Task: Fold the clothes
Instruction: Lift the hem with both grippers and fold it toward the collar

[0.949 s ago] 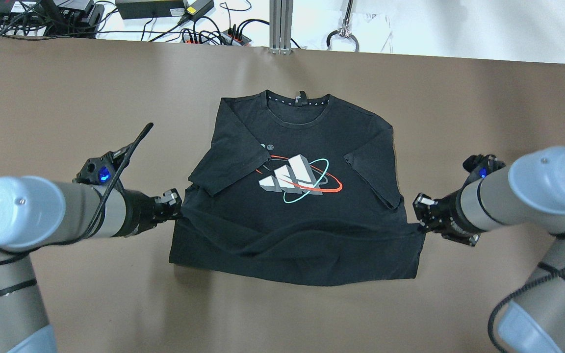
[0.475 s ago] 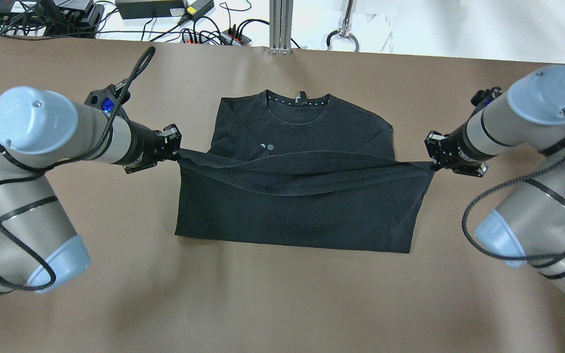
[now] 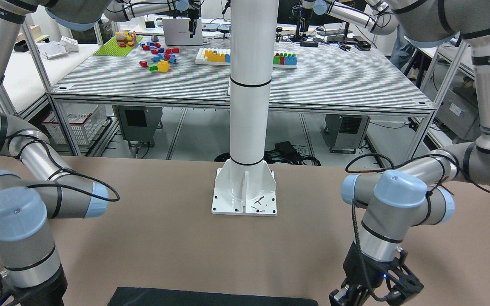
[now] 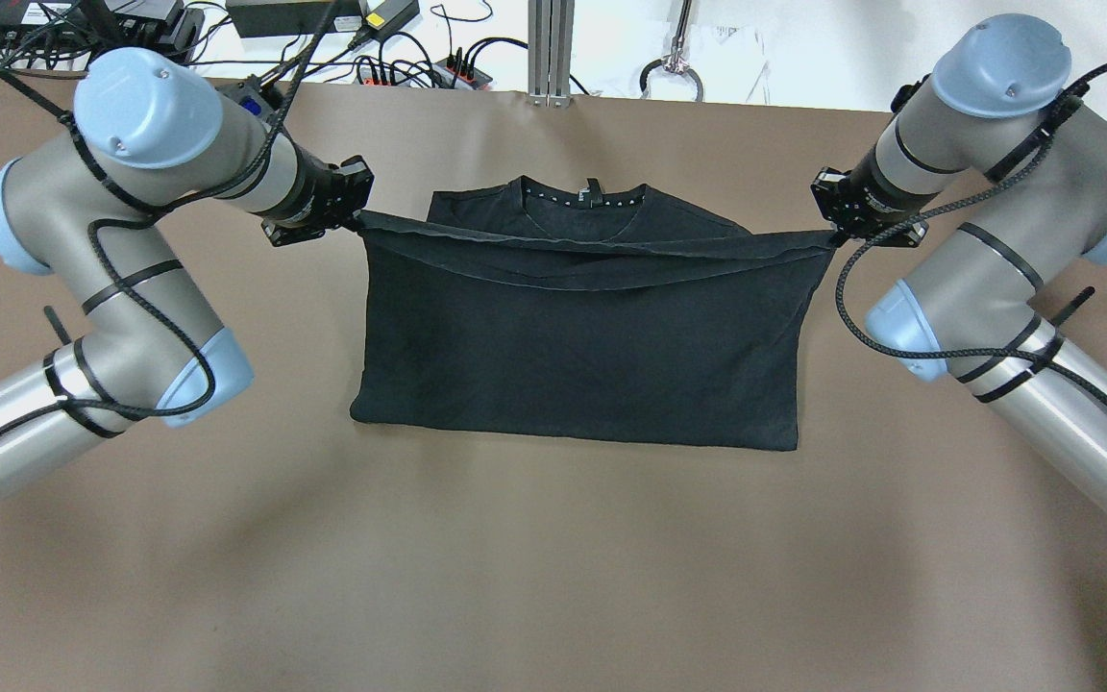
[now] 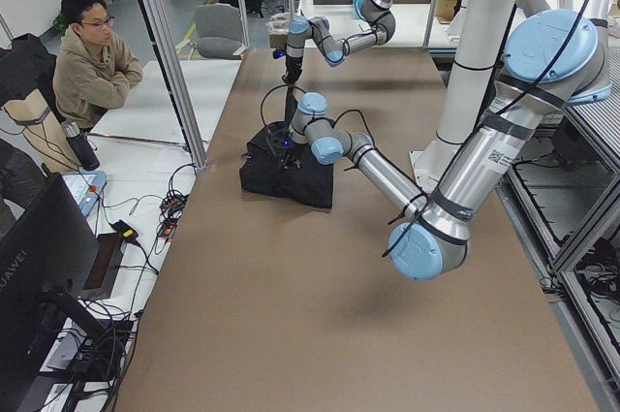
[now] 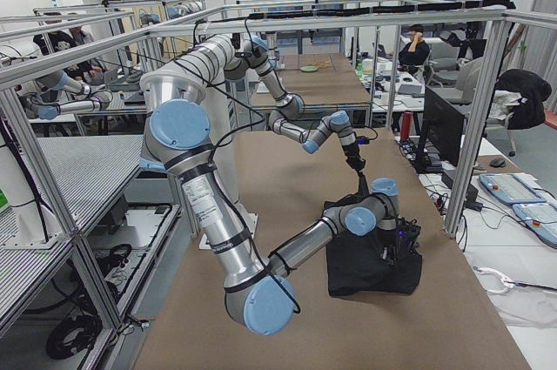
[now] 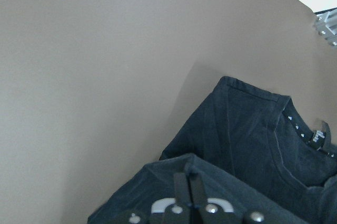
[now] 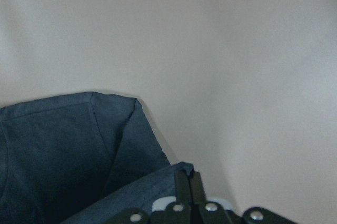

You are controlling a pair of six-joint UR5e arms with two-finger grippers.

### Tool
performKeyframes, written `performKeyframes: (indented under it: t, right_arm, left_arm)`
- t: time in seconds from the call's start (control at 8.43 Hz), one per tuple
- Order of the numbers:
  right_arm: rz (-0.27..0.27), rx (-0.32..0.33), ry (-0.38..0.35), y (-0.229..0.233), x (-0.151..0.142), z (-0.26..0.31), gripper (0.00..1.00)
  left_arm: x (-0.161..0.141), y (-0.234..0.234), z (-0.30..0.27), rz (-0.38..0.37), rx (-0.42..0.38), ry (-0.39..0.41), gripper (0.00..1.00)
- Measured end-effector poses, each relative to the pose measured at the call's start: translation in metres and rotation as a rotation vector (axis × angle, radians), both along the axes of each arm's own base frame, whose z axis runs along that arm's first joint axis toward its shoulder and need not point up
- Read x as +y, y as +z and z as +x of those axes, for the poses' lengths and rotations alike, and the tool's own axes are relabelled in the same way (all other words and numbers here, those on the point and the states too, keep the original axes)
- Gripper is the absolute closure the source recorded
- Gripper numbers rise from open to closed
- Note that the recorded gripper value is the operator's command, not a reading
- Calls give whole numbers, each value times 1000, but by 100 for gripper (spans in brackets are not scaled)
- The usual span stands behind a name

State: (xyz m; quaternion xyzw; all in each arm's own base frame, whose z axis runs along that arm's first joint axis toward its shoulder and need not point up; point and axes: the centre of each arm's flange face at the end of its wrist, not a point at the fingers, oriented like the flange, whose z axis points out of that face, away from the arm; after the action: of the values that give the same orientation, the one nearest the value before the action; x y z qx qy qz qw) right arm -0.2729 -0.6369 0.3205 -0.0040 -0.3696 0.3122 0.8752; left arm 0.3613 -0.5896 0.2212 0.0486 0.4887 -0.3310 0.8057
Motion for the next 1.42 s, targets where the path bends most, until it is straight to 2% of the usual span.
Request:
performKeyframes:
  t: [0.24,0.47,0.59,0.71,0.83,1.07,1.42]
  right_arm:
    - [25,-7,0,16,-33,-16,100]
    - [49,-12,2,35,-57,-31,100]
    - [65,2,10,43,-66,-40,88]
    - [83,16,18,49,-72,-49,65]
    - [95,26,25,53,-75,-55,44]
    - [111,33,38,49,-80,-58,36]
    - [127,20,45,37,-80,-58,35]
  left_arm:
    - [-48,8,28,-1,-15,-8,100]
    - [-80,24,51,7,-17,-14,100]
    - [-92,35,58,11,-17,-17,100]
    - [-101,45,60,18,-19,-19,88]
    - [-109,51,57,24,-21,-24,72]
    - [-119,57,51,28,-29,-31,47]
    - [-128,63,41,35,-46,-36,39]
